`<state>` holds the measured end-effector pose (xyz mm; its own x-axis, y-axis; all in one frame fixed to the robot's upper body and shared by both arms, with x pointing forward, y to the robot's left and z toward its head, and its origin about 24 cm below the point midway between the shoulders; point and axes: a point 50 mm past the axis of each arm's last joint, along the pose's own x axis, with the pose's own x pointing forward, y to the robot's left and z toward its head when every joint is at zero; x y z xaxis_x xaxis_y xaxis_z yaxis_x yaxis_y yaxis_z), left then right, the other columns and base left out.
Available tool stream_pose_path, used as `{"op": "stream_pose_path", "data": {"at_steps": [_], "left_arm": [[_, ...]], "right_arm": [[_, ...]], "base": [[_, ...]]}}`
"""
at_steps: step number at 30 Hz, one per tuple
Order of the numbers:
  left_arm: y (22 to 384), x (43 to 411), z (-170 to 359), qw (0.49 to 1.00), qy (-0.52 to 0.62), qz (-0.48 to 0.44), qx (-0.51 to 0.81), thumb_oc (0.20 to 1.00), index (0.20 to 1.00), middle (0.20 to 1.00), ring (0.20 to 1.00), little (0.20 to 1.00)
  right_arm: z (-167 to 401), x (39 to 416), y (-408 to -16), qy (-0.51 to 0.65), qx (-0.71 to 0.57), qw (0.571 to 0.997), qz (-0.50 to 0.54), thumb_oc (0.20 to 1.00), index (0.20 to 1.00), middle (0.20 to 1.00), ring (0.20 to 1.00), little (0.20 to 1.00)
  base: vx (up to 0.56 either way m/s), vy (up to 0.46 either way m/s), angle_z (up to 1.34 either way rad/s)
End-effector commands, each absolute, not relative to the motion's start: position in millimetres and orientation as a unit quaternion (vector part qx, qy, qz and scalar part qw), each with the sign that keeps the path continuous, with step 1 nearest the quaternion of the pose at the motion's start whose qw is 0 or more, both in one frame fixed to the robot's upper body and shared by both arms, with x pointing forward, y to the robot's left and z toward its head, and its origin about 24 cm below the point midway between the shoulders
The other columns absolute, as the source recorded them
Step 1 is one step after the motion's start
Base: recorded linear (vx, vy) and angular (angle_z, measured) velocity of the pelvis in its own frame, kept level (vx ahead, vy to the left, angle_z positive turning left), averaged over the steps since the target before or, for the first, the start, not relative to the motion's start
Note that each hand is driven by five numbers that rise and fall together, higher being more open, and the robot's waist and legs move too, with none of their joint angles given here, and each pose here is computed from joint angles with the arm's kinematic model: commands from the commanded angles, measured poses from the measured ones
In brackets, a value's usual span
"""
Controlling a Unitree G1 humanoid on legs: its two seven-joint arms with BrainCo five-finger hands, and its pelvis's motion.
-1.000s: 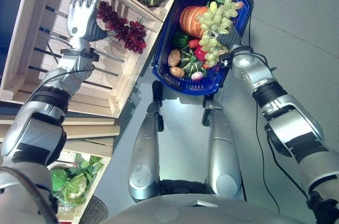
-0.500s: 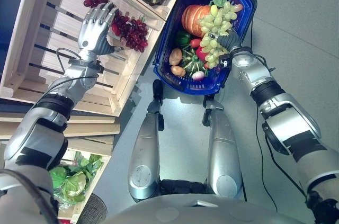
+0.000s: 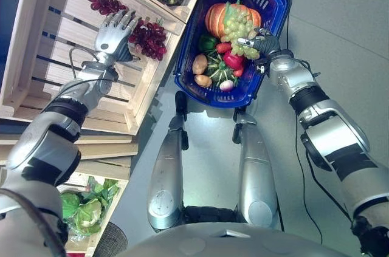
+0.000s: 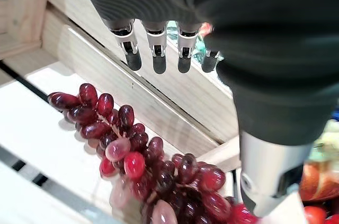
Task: Pick up fruits and vegetables into the basket
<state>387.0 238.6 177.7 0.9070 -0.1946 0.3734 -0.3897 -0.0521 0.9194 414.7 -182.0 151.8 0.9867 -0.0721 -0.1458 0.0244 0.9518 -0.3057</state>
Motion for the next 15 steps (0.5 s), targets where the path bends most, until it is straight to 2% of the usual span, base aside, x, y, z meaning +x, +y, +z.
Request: {"op": "stream_pose_path", "data": {"at_steps": [1, 15], "left_arm": [[236, 394, 182, 0.663, -0.182, 0.095, 0.720, 1.000, 1.000, 1.000, 1.000, 1.000], [248, 397, 184, 0.647, -0.127, 0.105, 0.744, 1.000, 1.000, 1.000, 1.000, 1.000]], "right_arm": [[171, 420, -184, 0.059, -0.168, 0.984, -0.023, 1.000, 1.000, 1.000, 1.000, 1.000], [174, 414, -172, 0.013, -0.155, 0.988, 0.005, 1.000, 1.000, 1.000, 1.000, 1.000]], "base": [[-0.01, 0.021, -0.04], [-0.01, 0.006, -0.02]]}}
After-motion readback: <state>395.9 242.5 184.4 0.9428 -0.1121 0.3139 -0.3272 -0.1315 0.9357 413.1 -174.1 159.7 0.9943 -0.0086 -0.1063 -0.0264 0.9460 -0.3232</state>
